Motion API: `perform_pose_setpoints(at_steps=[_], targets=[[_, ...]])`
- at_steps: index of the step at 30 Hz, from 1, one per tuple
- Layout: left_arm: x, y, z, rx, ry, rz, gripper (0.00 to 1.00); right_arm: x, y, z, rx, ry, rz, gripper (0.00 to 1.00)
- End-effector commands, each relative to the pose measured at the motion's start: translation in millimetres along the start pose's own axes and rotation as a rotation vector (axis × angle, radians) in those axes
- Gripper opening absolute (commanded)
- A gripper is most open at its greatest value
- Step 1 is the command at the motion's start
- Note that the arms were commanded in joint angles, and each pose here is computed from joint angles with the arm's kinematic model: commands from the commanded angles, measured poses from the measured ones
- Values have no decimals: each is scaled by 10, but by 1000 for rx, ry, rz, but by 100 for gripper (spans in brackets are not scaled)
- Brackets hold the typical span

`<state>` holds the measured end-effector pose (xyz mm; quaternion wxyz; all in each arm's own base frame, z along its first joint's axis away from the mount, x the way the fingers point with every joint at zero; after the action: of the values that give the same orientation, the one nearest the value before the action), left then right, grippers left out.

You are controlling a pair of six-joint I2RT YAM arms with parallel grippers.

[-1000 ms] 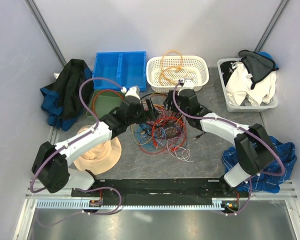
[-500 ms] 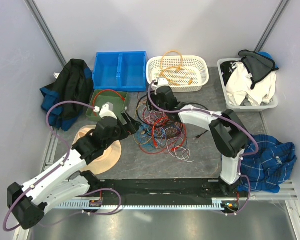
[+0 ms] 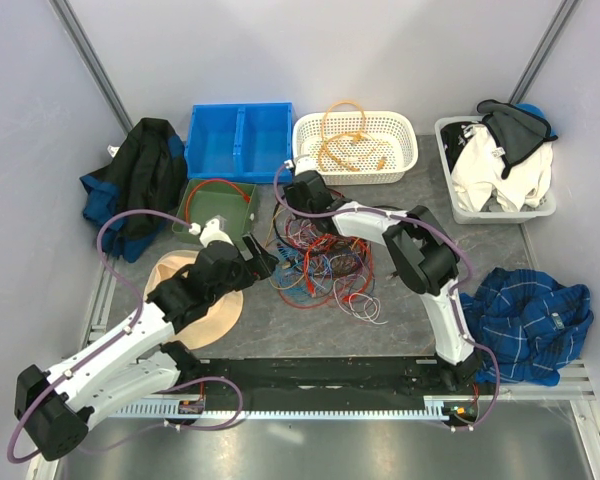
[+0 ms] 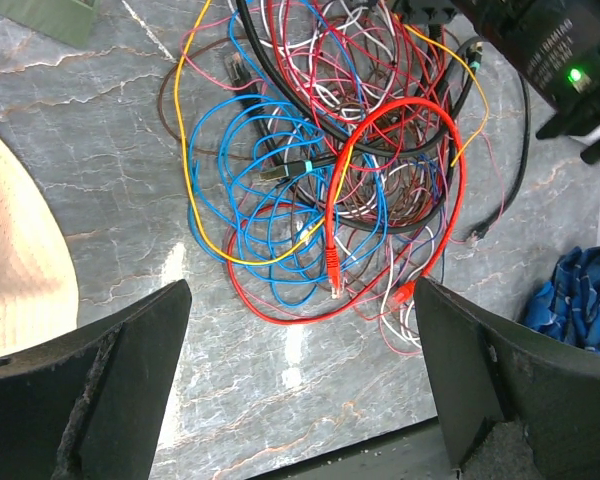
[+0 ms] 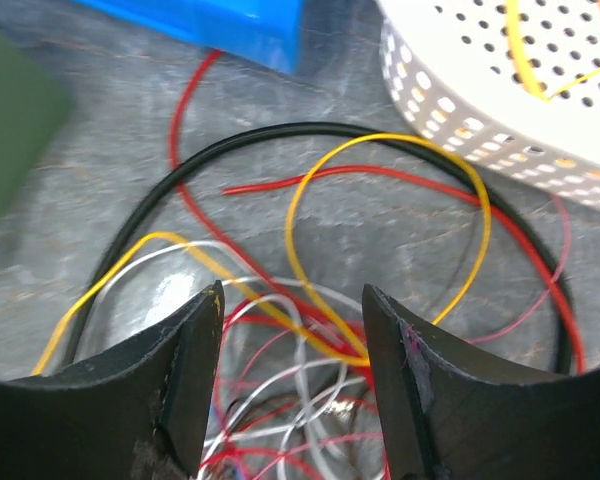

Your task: Untangle the cables

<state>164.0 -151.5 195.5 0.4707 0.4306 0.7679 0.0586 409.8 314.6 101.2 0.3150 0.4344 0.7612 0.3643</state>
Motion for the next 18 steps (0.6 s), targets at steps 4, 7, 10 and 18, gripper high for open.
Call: perform_pose_setpoints(at_steps=[4,7,10,18], targets=[[10,28,48,-31,26,9,100,-77,159,263,-4,-105,-74,59],[28,24,52,-32,32,19,99,-34,123,311,13,-86,-71,33],[35,27,45,-36,29,18,99,-21,123,290,12,-75,-48,5],[51,43,-7,-54,10,7,97,-137,546,-471,-168,-42,64,0]])
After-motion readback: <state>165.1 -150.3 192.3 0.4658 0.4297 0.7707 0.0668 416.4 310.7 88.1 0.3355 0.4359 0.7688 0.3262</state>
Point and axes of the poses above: each gripper's point midway between its finger pads, its own z axis out along the fingers, its own x axis along the line the jaws close on, y = z × x, the point moved 8 cm from there along -z, back along the fingers, and after that the axes turned 10 degrees about -z, right-handed, at the moved point
